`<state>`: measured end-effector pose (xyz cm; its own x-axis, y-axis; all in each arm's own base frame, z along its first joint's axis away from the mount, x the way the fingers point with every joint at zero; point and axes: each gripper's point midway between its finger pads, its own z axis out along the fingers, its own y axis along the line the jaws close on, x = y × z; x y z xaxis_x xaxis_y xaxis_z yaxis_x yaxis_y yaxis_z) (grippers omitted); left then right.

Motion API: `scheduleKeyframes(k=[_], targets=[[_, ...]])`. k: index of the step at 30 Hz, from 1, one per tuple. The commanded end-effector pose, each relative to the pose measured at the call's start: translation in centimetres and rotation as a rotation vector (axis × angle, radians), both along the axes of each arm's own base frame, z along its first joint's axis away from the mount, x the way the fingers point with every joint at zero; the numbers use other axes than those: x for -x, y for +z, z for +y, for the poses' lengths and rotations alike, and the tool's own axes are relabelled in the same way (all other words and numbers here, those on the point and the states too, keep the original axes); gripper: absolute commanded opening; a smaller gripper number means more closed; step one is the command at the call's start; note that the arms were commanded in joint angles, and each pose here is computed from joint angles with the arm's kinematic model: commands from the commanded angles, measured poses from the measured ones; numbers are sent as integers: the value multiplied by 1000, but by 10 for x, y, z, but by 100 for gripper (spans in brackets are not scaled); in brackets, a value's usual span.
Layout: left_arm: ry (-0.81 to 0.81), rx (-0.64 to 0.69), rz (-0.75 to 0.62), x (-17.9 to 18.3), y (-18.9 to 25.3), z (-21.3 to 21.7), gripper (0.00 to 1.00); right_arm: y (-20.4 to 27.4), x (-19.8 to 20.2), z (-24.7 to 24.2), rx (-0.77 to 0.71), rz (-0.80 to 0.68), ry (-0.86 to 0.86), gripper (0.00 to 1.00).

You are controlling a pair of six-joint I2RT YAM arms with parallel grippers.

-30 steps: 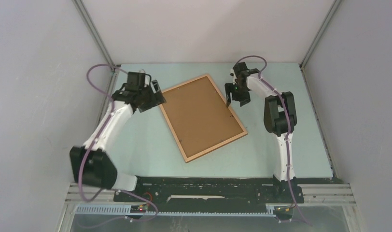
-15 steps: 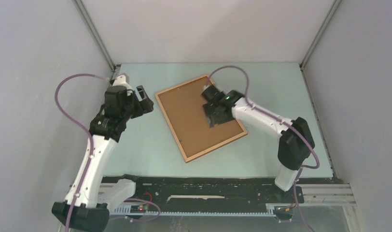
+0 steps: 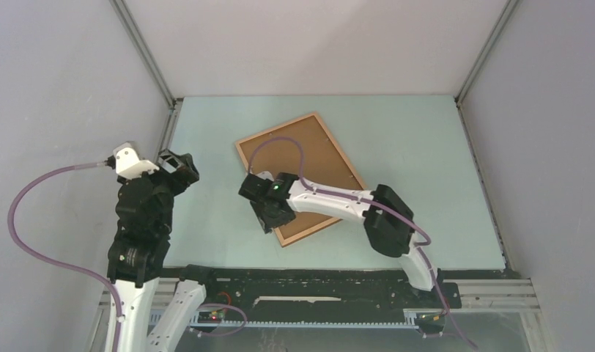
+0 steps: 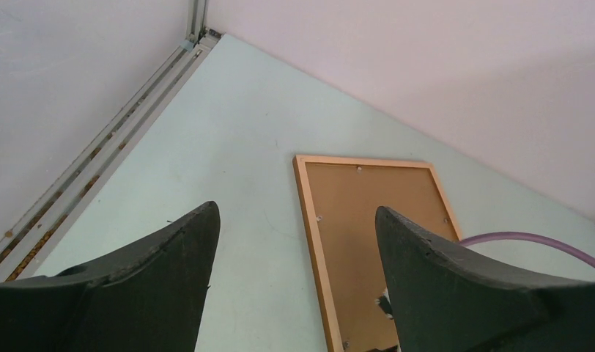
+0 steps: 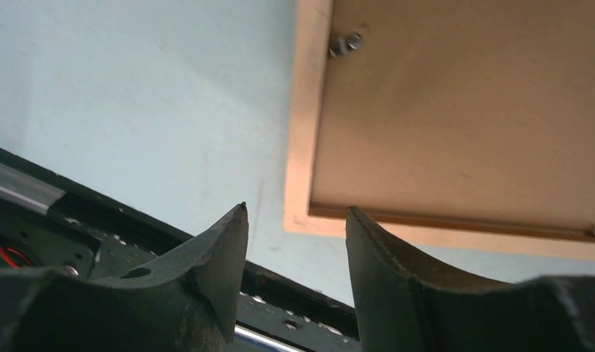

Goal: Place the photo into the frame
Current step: Turn over the photo frame at the center of the board.

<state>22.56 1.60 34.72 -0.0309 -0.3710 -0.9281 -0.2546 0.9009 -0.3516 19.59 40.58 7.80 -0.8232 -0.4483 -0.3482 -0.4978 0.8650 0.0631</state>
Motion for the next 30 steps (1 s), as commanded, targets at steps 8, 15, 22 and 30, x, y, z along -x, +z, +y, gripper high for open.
scheduleKeyframes(k=[8,15,22,30], targets=[[16,-3,31,-9,-10,2,84,-19,-3,35,48,-28,-72,48],[26,-1,24,-6,-8,4,84,-31,-9,32,98,-56,-70,44],[28,-1,28,-6,-9,4,84,-47,-20,31,153,-108,-92,27],[25,1,28,-6,-9,3,84,-45,-28,23,209,-181,-119,33]])
